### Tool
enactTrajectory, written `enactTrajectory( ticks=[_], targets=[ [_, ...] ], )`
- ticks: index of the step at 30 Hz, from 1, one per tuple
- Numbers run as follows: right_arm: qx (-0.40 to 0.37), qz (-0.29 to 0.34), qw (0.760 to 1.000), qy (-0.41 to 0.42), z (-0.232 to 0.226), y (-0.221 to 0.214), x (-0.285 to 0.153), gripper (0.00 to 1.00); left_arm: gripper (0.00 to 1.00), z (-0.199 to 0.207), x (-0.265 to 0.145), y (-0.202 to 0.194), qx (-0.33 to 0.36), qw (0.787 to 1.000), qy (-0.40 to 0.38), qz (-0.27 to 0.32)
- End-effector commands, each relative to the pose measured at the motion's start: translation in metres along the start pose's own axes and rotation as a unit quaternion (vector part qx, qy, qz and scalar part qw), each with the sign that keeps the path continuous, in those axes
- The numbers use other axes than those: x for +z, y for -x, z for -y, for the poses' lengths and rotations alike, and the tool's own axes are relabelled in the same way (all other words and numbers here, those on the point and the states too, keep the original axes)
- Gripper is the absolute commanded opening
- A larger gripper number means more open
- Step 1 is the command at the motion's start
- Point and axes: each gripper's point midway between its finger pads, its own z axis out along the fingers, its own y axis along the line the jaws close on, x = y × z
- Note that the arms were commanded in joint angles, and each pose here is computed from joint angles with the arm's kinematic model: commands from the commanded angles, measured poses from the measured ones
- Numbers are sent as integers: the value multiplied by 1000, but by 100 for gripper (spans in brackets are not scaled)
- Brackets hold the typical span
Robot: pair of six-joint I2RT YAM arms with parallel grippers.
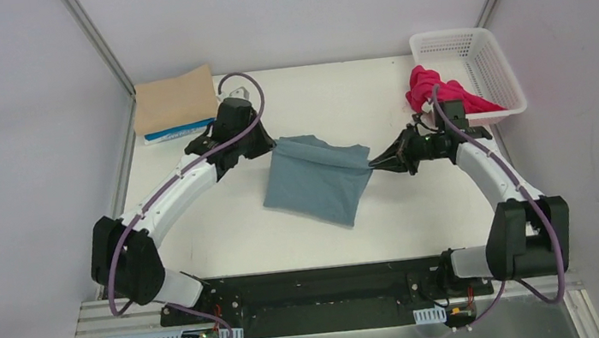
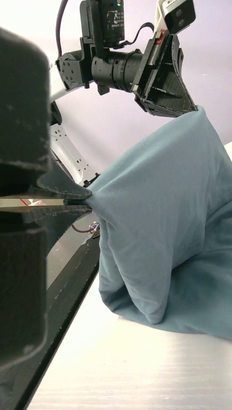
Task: Fold and stack the t-shirts
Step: Fold the long partially folded tshirt into a neat square
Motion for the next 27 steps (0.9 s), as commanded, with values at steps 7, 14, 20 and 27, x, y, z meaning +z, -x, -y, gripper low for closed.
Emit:
enactTrajectory(
  ticks=[7, 14, 20, 27],
  targets=[
    [10, 57, 998, -23, 5, 68, 16, 0, 0, -27, 46, 43, 3, 998, 59, 33],
    [17, 80, 995, -56, 22, 106, 32, 0, 0, -30, 84, 42, -2, 998, 59, 4],
    [9, 78, 996, -44, 23, 136, 52, 0, 0, -36, 110, 40, -6, 998, 67, -10],
    [18, 77, 995, -56, 40, 155, 69, 0, 0, -45, 130, 37, -14, 997, 72, -26]
  ],
)
